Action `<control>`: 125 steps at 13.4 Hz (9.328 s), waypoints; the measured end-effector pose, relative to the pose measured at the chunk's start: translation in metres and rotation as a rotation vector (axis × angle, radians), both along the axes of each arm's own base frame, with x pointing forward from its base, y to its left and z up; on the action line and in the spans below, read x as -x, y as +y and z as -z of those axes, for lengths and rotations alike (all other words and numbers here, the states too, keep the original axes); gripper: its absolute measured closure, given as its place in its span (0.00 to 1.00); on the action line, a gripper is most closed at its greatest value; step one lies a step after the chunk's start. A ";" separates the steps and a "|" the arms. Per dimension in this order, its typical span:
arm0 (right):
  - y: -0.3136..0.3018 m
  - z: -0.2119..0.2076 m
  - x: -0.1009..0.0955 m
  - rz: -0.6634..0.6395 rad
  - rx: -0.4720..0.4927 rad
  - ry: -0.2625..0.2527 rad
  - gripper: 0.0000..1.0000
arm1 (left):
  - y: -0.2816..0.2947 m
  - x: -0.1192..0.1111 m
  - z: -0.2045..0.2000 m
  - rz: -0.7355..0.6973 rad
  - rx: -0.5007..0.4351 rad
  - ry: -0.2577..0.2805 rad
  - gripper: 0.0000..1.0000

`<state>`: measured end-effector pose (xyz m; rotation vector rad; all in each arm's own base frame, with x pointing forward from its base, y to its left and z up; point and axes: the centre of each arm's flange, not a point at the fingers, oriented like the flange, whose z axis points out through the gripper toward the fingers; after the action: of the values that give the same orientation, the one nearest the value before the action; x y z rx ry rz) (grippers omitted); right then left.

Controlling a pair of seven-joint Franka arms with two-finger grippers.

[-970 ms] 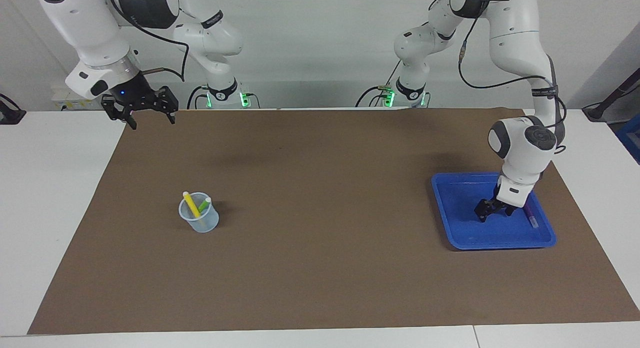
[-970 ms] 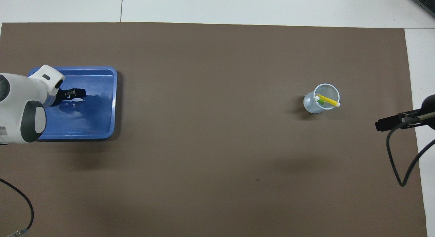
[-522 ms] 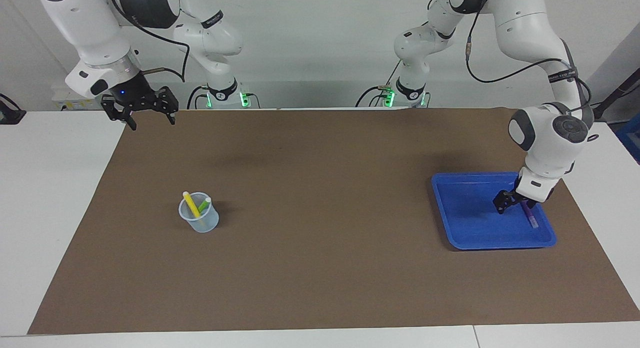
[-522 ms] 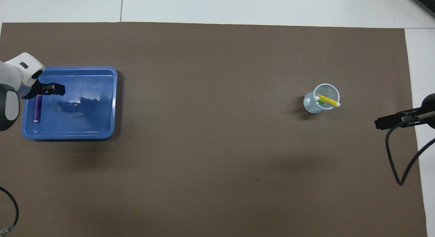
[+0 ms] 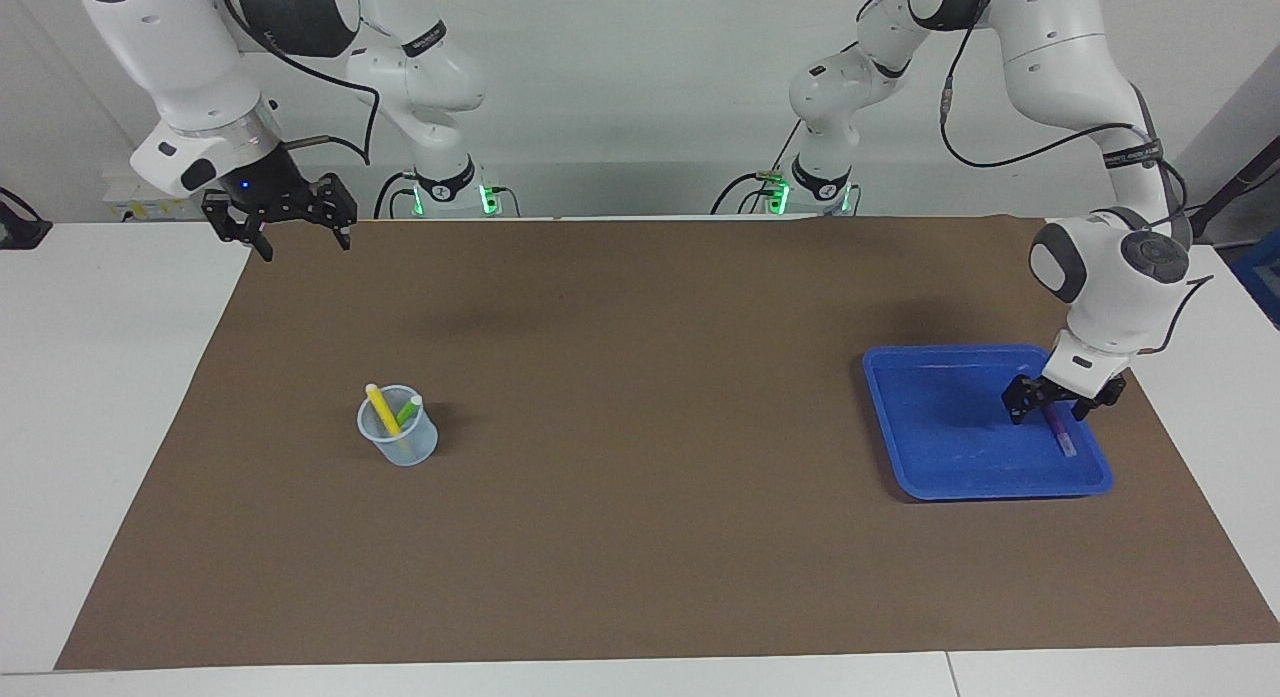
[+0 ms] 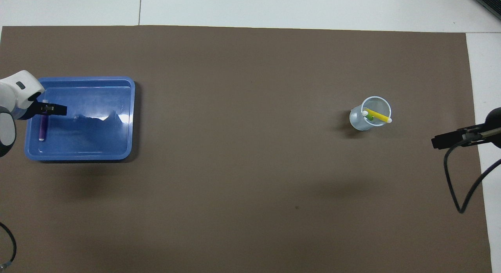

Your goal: Transfer and insert pens with both arms

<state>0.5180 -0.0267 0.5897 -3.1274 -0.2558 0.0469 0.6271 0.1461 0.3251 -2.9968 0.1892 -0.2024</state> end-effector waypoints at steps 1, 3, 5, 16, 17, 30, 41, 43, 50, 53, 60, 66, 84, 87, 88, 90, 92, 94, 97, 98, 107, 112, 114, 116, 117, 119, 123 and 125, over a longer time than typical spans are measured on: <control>0.000 0.000 0.000 0.000 0.000 0.000 0.00 | 0.001 0.001 0.005 0.009 0.001 -0.005 0.00; 0.000 0.000 0.000 0.000 0.000 0.000 0.00 | -0.003 0.003 0.016 0.018 0.007 -0.015 0.00; 0.000 0.000 0.000 0.001 0.000 0.000 0.00 | -0.005 0.006 0.025 0.023 0.012 -0.021 0.00; 0.000 0.001 0.000 0.014 0.000 0.001 0.00 | 0.007 0.013 0.033 0.028 0.010 -0.040 0.00; 0.000 0.001 0.000 0.014 0.000 0.001 0.00 | 0.006 0.015 0.037 0.030 0.011 -0.051 0.00; 0.000 0.001 0.000 0.014 0.000 0.001 0.00 | -0.022 0.016 0.046 -0.116 0.059 -0.072 0.00; 0.000 0.001 0.000 0.014 0.000 0.001 0.00 | -0.049 -0.009 0.014 -0.154 0.065 -0.020 0.00; 0.000 0.001 0.000 0.014 0.000 0.001 0.00 | -0.039 -0.004 0.018 -0.154 0.063 -0.009 0.00; 0.000 0.001 0.000 0.014 0.000 0.003 0.00 | -0.041 0.003 0.027 -0.150 0.065 0.017 0.34; 0.000 0.002 0.000 0.014 0.000 0.004 0.00 | -0.048 0.003 0.026 -0.141 0.068 0.026 0.59; 0.000 0.002 0.001 0.013 0.000 0.004 0.00 | -0.051 0.004 0.024 -0.140 0.067 0.036 0.83; 0.003 0.000 0.007 0.009 0.000 0.033 0.00 | -0.055 0.002 0.017 -0.165 0.066 0.072 0.83; 0.015 -0.007 0.026 -0.003 -0.039 0.072 0.00 | -0.276 0.013 -0.125 -0.945 0.365 0.098 0.83; 0.018 0.001 0.033 0.005 -0.079 0.090 0.00 | -0.326 0.025 -0.137 -1.107 0.413 0.105 0.83; 0.016 0.003 0.035 0.017 -0.106 0.093 0.00 | -0.340 0.028 -0.139 -1.150 0.433 0.112 0.83; 0.004 0.003 0.037 0.070 -0.215 0.087 0.00 | -0.366 0.035 -0.141 -1.231 0.470 0.130 0.83; -0.005 0.000 0.037 0.119 -0.336 0.069 0.00 | -0.389 0.041 -0.144 -1.301 0.501 0.135 0.83; -0.006 -0.004 0.032 0.150 -0.432 0.023 0.00 | -0.414 0.049 -0.148 -1.376 0.535 0.140 0.83; 0.003 0.005 0.016 0.202 -0.550 -0.042 0.00 | -0.459 0.067 -0.152 -1.433 0.579 0.156 0.83; 0.006 0.013 0.009 0.229 -0.587 -0.047 0.00 | -0.477 0.076 -0.153 -1.443 0.595 0.171 0.83; 0.144 0.075 -0.030 0.257 -0.675 -0.050 0.00 | -0.584 0.131 -0.172 -1.558 0.837 0.229 0.83; 0.167 0.082 -0.023 0.229 -0.670 -0.035 0.24 | -0.596 0.139 -0.168 -1.542 0.900 0.225 0.83; 0.166 0.082 -0.023 0.232 -0.670 -0.036 0.33 | -0.598 0.141 -0.167 -1.539 0.907 0.225 0.83; 0.165 0.082 -0.024 0.233 -0.670 -0.037 0.41 | -0.604 0.146 -0.168 -1.527 0.913 0.228 0.83; 0.165 0.082 -0.024 0.233 -0.670 -0.038 0.42 | -0.606 0.148 -0.168 -1.521 0.917 0.229 0.83; 0.164 0.081 -0.025 0.236 -0.670 -0.048 0.42 | -0.613 0.154 -0.168 -1.509 0.916 0.235 0.83; 0.164 0.081 -0.025 0.239 -0.670 -0.054 0.44 | -0.621 0.162 -0.169 -1.493 0.915 0.242 0.83; 0.164 0.081 -0.025 0.239 -0.670 -0.055 0.53 | -0.622 0.163 -0.169 -1.492 0.918 0.242 0.83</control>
<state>0.5435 0.1369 0.5090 -2.4694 0.0924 -0.1038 0.4644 -0.4755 0.4941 -2.8202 -2.5154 0.3216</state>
